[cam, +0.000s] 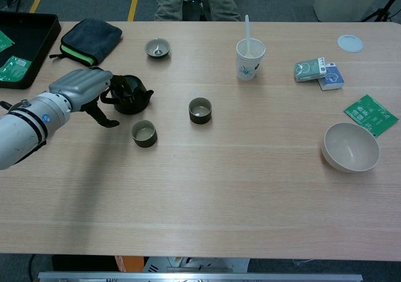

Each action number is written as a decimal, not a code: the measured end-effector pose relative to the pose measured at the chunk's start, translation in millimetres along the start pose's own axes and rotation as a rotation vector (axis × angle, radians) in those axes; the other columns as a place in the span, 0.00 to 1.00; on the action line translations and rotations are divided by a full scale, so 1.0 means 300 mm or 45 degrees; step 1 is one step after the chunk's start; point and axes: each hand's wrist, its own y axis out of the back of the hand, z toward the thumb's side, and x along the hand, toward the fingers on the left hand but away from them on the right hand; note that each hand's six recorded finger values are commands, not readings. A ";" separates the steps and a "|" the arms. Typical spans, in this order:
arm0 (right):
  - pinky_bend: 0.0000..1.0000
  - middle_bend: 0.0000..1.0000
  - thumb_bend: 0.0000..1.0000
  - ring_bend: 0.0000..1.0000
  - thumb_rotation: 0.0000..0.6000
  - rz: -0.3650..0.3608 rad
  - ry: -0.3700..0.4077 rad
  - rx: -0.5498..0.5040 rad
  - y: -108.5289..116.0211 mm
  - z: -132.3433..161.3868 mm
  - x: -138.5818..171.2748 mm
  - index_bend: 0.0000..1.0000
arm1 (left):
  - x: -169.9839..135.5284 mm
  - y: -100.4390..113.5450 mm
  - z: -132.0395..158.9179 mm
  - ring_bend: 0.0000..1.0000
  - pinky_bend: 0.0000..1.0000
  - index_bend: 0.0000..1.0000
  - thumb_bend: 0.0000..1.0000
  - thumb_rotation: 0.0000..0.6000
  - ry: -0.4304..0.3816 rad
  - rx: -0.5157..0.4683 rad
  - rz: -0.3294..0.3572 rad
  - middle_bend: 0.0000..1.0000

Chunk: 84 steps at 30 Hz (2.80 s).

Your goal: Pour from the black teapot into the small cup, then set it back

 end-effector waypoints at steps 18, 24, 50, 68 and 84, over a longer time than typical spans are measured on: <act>0.25 0.29 0.12 0.20 1.00 0.000 -0.016 0.003 0.004 -0.008 0.008 0.31 | -0.011 -0.038 -0.011 0.25 0.07 0.29 0.19 1.00 0.023 0.006 -0.032 0.34; 0.25 0.29 0.12 0.20 1.00 0.000 -0.018 0.001 0.003 -0.009 0.008 0.31 | -0.009 -0.055 -0.012 0.26 0.07 0.31 0.19 1.00 0.026 0.008 -0.048 0.34; 0.25 0.29 0.12 0.20 1.00 -0.011 -0.036 -0.003 0.006 -0.021 0.000 0.31 | 0.043 -0.073 -0.043 0.55 0.07 0.57 0.19 0.90 0.058 -0.020 -0.087 0.68; 0.25 0.29 0.12 0.20 1.00 -0.022 -0.037 -0.013 0.008 -0.022 -0.009 0.31 | 0.078 -0.022 -0.075 0.69 0.07 0.75 0.14 0.00 0.078 -0.047 -0.065 0.87; 0.25 0.29 0.12 0.20 1.00 -0.028 -0.032 -0.021 0.012 -0.020 -0.015 0.31 | 0.094 0.034 -0.119 0.80 0.07 0.85 0.13 0.17 0.121 -0.134 -0.009 0.99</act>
